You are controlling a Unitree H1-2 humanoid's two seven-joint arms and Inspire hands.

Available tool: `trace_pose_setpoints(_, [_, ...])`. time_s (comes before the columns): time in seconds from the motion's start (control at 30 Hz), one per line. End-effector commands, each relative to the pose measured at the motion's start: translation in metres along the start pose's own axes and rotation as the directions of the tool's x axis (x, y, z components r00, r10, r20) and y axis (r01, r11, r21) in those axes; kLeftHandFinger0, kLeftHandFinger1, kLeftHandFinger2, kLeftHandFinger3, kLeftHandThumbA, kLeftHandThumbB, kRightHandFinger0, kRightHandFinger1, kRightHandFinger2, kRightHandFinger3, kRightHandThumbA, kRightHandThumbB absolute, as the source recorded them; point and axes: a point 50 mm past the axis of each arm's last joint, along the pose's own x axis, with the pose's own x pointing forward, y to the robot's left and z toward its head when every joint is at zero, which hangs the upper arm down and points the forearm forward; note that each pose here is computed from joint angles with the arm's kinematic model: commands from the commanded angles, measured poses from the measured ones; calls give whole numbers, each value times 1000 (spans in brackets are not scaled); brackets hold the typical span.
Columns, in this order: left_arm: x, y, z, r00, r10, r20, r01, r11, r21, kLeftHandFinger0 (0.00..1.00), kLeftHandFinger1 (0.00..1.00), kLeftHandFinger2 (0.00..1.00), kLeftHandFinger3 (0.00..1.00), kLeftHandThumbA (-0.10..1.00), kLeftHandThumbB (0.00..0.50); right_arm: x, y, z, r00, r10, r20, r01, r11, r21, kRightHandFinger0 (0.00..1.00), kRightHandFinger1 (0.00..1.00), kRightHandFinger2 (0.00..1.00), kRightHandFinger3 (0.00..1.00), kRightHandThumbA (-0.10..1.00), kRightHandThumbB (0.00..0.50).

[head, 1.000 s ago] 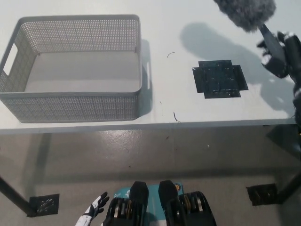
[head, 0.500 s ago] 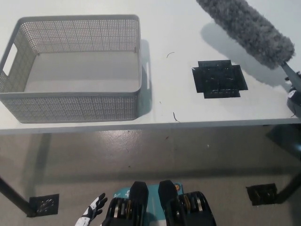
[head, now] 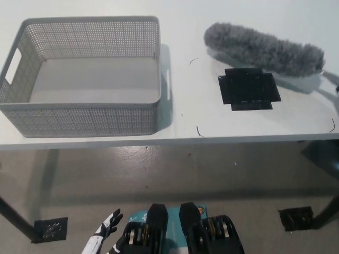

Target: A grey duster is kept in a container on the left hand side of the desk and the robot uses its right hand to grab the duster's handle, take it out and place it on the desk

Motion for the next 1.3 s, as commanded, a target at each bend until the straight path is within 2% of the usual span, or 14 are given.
trace_pose_setpoints(0.0, [7,9,8,999,-7,53,6,1000,14,1000,1000,1000,1000,889,232,11,-83,34,944,-195,266,218,974,-61,1000,1000,1000,1000,759,499])
trace_pose_setpoints(0.07, [7,9,8,998,-8,57,7,1000,14,1000,1000,1000,1000,883,219,5,-94,42,919,-245,310,262,965,-15,1000,1000,1000,1000,864,500])
trace_pose_setpoints(0.17, [5,8,8,998,-11,56,10,1000,14,1000,1000,1000,1000,889,223,-10,-113,55,875,-320,362,301,947,111,1000,1000,1000,1000,838,434])
trace_pose_setpoints(0.2, [4,7,7,998,-12,54,12,1000,8,1000,1000,1000,1000,887,229,-19,-124,63,854,-357,378,307,933,187,1000,1000,1000,1000,913,454])
trace_pose_setpoints(0.3, [7,8,9,999,-6,52,6,1000,3,1000,1000,1000,1000,889,244,-46,-162,90,778,-462,426,233,841,488,1000,1000,1000,1000,987,399])
trace_pose_setpoints(0.33, [8,9,10,999,-6,53,6,1000,4,1000,1000,1000,1000,889,247,-55,-172,97,738,-504,449,239,817,524,1000,1000,1000,1000,1000,410])
trace_pose_setpoints(0.37, [9,10,10,998,-6,57,5,1000,5,1000,1000,1000,1000,890,249,-67,-185,106,693,-555,460,257,787,561,1000,1000,1000,1000,1000,496])
trace_pose_setpoints(0.47, [15,10,10,998,-4,69,3,1000,7,1000,1000,1000,1000,860,227,-108,-217,138,540,-658,524,287,730,621,1000,1000,1000,1000,1000,445])
trace_pose_setpoints(0.53, [16,8,9,997,-8,74,7,1000,8,1000,1000,1000,1000,862,210,-137,-230,162,492,-631,600,246,762,599,1000,1000,1000,1000,1000,488])
trace_pose_setpoints(0.67, [11,6,7,997,-13,71,12,1000,12,1000,1000,1000,1000,879,217,-157,-223,174,522,-573,632,151,791,593,1000,1000,1000,1000,1000,500])
trace_pose_setpoints(0.73, [7,5,6,998,-10,61,9,1000,15,1000,1000,1000,1000,895,237,-164,-211,161,548,-535,643,136,815,562,1000,1000,1000,1000,1000,415])
trace_pose_setpoints(0.83, [4,5,6,999,-1,53,1,1000,6,1000,1000,1000,1000,890,230,-163,-204,155,610,-480,630,113,840,531,1000,1000,1000,1000,1000,495])
trace_pose_setpoints(1.07, [-2,4,4,999,8,51,-8,1000,-6,1000,1000,1000,1000,871,233,-134,-183,145,726,-406,555,16,817,577,1000,1000,1000,1000,951,500])
trace_pose_setpoints(1.27, [-4,0,5,999,18,37,-18,1000,-14,1000,1000,1000,1000,863,229,-174,-159,150,655,-463,598,-55,759,649,1000,1000,1000,1000,1000,497])
